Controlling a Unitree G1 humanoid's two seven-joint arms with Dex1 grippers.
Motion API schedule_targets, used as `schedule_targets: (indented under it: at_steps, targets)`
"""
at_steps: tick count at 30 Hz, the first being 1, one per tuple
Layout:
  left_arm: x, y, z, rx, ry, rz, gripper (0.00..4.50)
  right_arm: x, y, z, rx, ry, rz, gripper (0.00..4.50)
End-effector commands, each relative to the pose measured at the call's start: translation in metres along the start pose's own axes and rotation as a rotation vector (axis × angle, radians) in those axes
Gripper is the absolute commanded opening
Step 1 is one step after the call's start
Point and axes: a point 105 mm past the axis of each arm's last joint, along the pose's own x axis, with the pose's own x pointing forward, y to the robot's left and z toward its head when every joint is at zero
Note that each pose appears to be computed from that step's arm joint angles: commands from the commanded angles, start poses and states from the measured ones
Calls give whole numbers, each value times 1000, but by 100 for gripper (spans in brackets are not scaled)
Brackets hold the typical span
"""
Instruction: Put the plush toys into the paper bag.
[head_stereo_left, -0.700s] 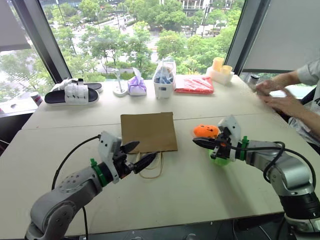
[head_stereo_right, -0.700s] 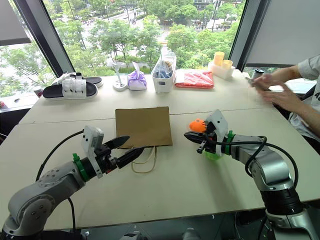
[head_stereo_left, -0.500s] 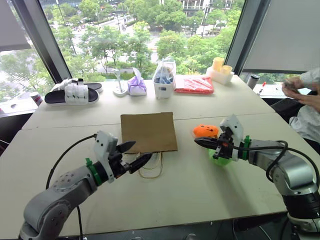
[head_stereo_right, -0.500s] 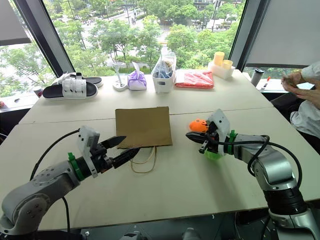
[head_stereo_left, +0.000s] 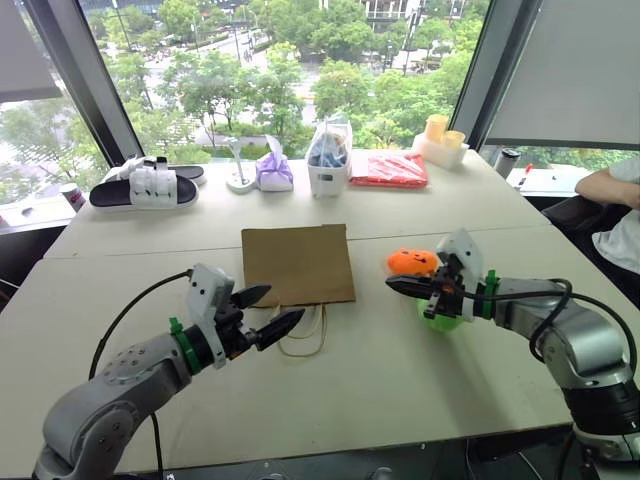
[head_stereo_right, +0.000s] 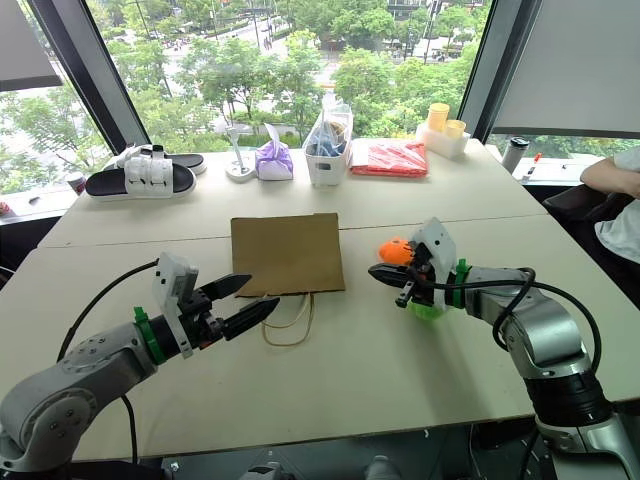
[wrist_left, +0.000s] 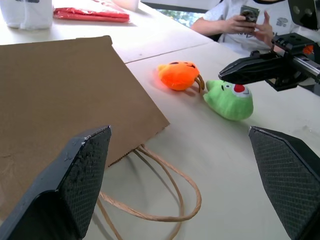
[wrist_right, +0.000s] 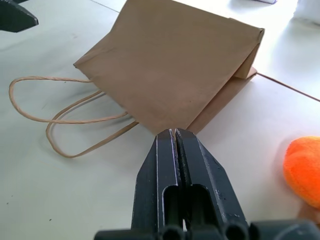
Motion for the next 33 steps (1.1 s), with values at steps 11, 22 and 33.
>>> schedule_targets:
  at_steps: [11,22,33]
  targets:
    - [-19,11,13,260,90,-81,448,2,2,26,-121,-61,13,2]
    - [-29,37,21,613,247,-295,448,-9,13,36,-133,-103,-53,2]
    - [-9,43,-13,697,293,-493,448,-16,36,22,-77,-74,-80,2]
